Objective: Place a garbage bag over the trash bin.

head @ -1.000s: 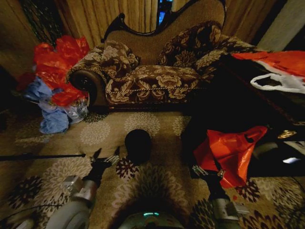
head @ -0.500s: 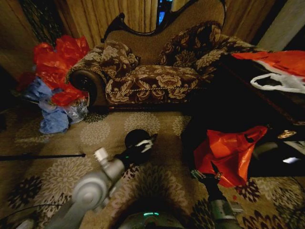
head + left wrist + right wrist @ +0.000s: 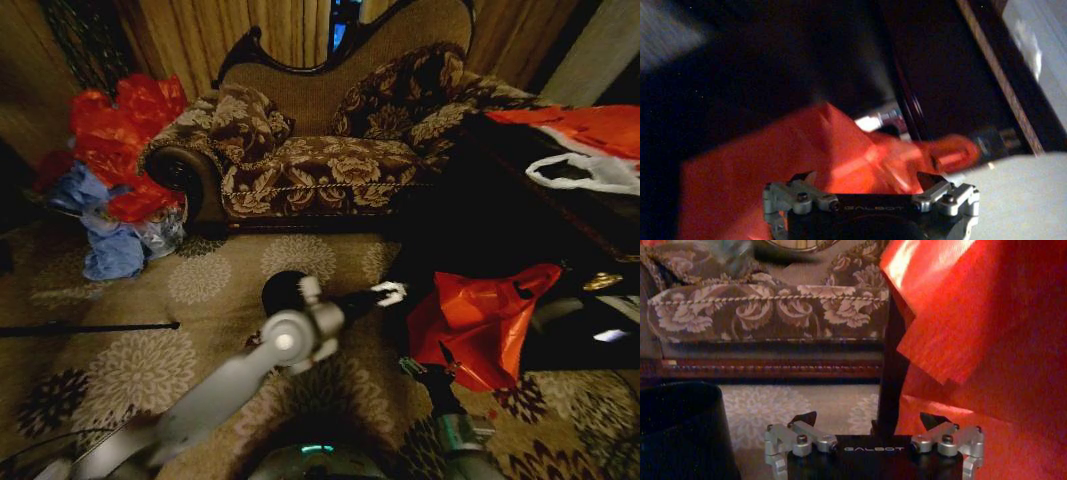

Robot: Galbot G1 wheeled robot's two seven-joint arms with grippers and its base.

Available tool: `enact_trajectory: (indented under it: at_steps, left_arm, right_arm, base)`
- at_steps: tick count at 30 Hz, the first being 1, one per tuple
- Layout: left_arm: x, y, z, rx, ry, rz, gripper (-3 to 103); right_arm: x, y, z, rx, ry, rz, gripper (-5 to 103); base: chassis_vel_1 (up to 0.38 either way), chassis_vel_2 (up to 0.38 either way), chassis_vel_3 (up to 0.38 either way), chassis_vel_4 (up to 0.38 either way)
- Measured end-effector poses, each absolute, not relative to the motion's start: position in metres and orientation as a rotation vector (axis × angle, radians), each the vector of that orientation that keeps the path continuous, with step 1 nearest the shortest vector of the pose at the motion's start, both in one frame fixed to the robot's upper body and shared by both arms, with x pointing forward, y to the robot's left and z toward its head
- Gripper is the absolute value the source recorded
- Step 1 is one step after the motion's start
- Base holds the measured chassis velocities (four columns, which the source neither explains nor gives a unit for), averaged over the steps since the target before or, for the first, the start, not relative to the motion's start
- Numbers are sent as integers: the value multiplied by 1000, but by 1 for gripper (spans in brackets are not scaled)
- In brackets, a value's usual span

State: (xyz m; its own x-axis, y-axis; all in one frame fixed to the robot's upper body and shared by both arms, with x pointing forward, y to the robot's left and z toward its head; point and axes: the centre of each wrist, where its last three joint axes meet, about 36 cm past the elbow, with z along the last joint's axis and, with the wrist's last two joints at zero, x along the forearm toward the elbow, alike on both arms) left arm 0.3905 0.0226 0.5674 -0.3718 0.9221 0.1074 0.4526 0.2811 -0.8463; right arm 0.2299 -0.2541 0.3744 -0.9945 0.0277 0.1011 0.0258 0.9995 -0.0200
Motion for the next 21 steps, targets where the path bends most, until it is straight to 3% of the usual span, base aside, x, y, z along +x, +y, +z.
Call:
enact_trajectory:
  at_steps: [7,19,21]
  left_arm:
    - [389,-20,582,-1302,-1867,994,100]
    - [398,-43,587,-1324,-1834,1021,103]
    - [401,-44,585,-1320,-1835,1023,99]
  right_arm:
    - [233,-256,372,-64,-3040,31,100]
    - [235,-256,366,-78,-3031,38,100]
    - [236,-256,366,-79,-3027,42,100]
  base:
    - [0,0,0,0]
    - [0,0,0,0]
    - [0,0,0,0]
